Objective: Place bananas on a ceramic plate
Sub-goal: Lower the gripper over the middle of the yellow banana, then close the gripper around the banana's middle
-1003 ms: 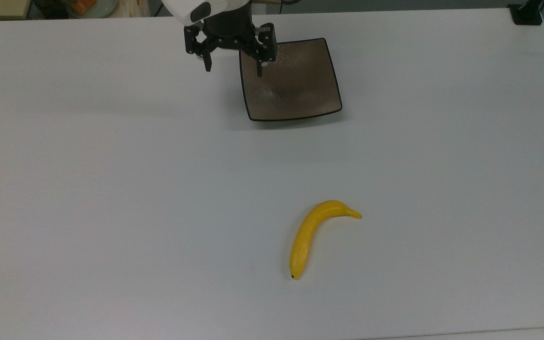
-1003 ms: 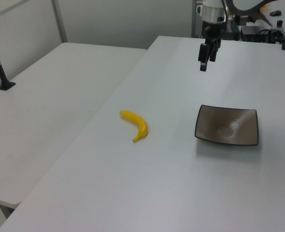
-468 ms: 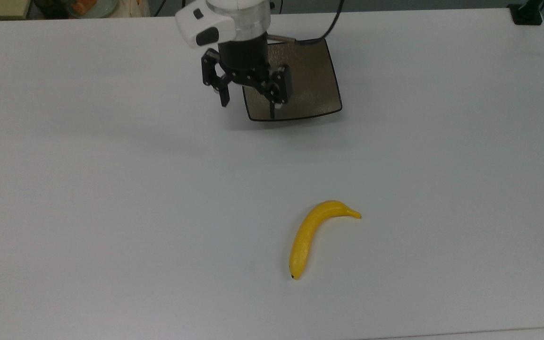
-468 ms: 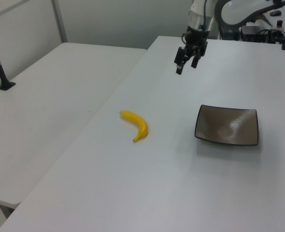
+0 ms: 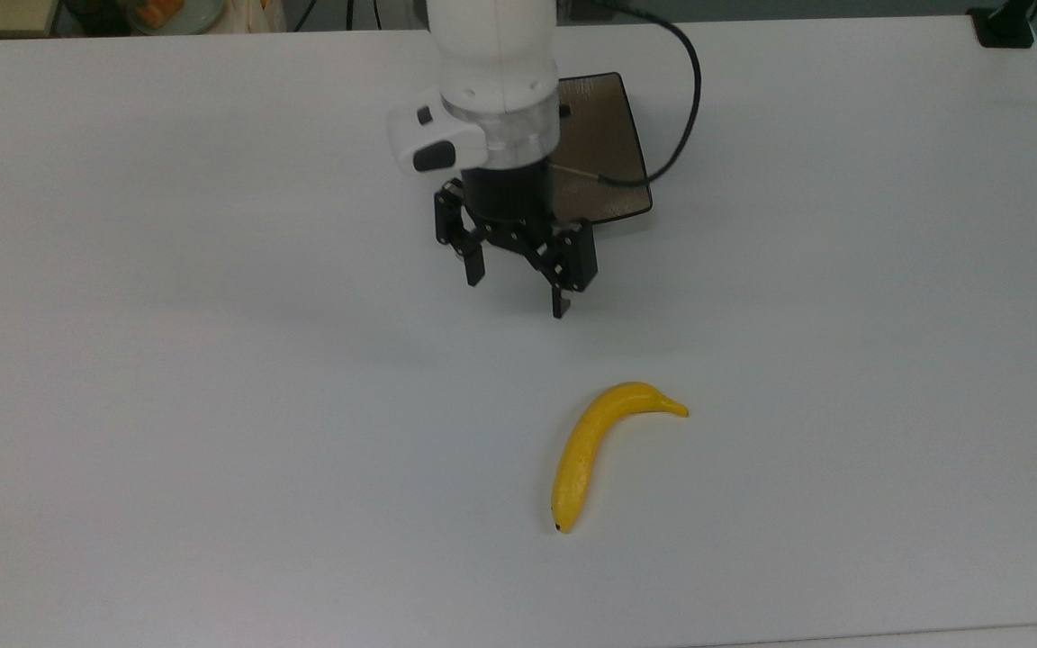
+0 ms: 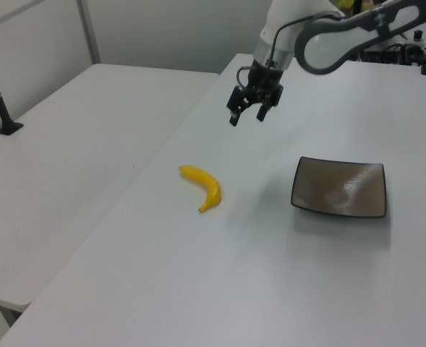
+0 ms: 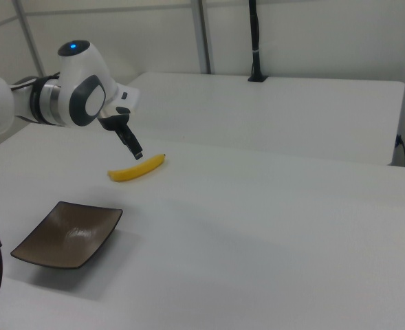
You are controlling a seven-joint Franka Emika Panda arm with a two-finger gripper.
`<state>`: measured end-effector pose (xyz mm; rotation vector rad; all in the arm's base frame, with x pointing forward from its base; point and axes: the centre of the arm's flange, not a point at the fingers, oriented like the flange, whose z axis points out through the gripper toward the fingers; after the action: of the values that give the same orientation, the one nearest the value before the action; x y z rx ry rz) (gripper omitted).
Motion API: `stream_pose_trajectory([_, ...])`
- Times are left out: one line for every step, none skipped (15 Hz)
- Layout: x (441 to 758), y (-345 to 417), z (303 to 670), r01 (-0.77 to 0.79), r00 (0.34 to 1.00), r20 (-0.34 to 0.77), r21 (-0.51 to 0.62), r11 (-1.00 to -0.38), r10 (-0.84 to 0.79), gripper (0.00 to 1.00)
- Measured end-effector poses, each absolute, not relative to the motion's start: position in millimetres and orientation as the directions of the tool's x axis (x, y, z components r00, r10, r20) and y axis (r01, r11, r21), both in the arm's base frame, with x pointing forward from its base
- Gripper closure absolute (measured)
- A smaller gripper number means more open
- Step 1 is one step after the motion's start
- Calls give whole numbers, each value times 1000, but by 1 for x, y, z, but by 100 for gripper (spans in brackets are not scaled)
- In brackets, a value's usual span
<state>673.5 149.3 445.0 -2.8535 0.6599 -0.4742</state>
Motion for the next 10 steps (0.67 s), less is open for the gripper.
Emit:
stream_pose_trajectory([678, 154, 437, -411, 846, 262, -237, -880, -465, 0])
stream_pose_trajectory([686, 162, 425, -431, 837, 258, -229, -872, -482, 0])
stream_pose_trajectory([694, 172, 411, -448, 831, 256, -221, -867, -494, 0])
stream_pose_trajectory([700, 186, 396, -459, 827, 252, -213, -862, -503, 0])
stream_pose_trajectory([704, 196, 386, -466, 823, 252, -214, -858, -510, 0])
stream_pose_trajectory([708, 206, 374, -473, 816, 257, -220, -853, -518, 0])
stream_pose_trajectory([711, 216, 362, -476, 807, 270, -231, -849, -526, 0])
stream_pose_trajectory([714, 223, 351, -479, 797, 282, -245, -843, -534, 0])
stream_pose_trajectory([717, 230, 336, -487, 778, 295, -272, -830, -554, 0])
stream_pose_trajectory([720, 233, 325, -493, 767, 301, -288, -821, -566, 0])
